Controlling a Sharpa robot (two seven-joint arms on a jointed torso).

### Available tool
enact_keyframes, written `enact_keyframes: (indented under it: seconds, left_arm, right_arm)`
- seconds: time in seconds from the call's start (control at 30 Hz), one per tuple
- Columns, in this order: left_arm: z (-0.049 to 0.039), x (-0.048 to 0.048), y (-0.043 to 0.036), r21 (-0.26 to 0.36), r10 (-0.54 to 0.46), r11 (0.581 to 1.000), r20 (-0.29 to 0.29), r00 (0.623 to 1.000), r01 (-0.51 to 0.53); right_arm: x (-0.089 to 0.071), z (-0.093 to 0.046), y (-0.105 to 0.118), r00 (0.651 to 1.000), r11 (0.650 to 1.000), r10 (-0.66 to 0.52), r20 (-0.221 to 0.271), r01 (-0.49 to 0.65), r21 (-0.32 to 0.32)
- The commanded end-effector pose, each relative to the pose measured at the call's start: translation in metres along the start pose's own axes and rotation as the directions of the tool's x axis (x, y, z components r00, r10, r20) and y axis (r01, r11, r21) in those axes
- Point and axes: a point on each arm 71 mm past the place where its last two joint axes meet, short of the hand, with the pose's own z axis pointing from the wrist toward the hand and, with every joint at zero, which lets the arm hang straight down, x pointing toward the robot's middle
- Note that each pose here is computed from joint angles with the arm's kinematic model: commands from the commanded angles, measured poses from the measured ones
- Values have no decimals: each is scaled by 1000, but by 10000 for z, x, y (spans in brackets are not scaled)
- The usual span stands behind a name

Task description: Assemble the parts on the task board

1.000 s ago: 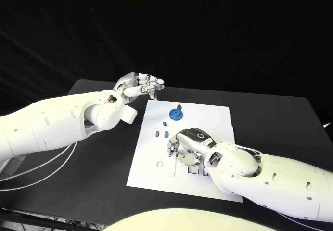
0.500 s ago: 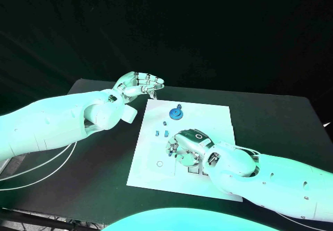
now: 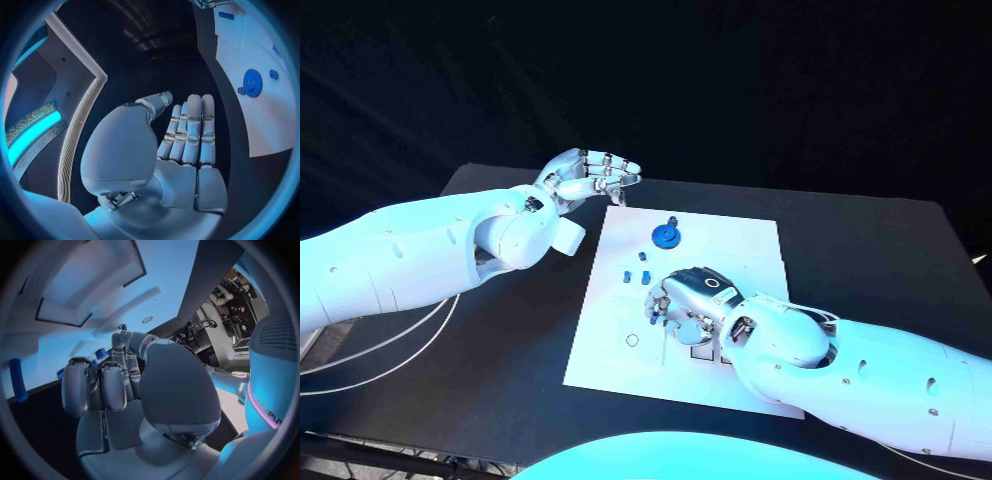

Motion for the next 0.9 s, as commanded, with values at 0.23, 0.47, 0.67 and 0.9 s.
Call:
enact_keyframes:
  seconds: [0.23, 0.47, 0.67, 0.9]
  left_arm:
    - [4, 13, -12, 9, -8, 1000, -14, 1000, 8]
    - [4, 10, -10, 8, -7, 1000, -14, 1000, 8]
    - [5, 13, -10, 7, -8, 1000, -15, 1000, 8]
    - [5, 16, -10, 7, -8, 1000, -16, 1000, 8]
  right_arm:
    - [14, -12, 0, 1000, 1000, -20, 8, 20, 3]
    - [10, -18, 0, 1000, 1000, -18, 14, 18, 0]
    - [26, -10, 14, 1000, 1000, -22, -6, 22, -1]
    - [67, 3, 40, 998, 999, -35, -58, 34, -4]
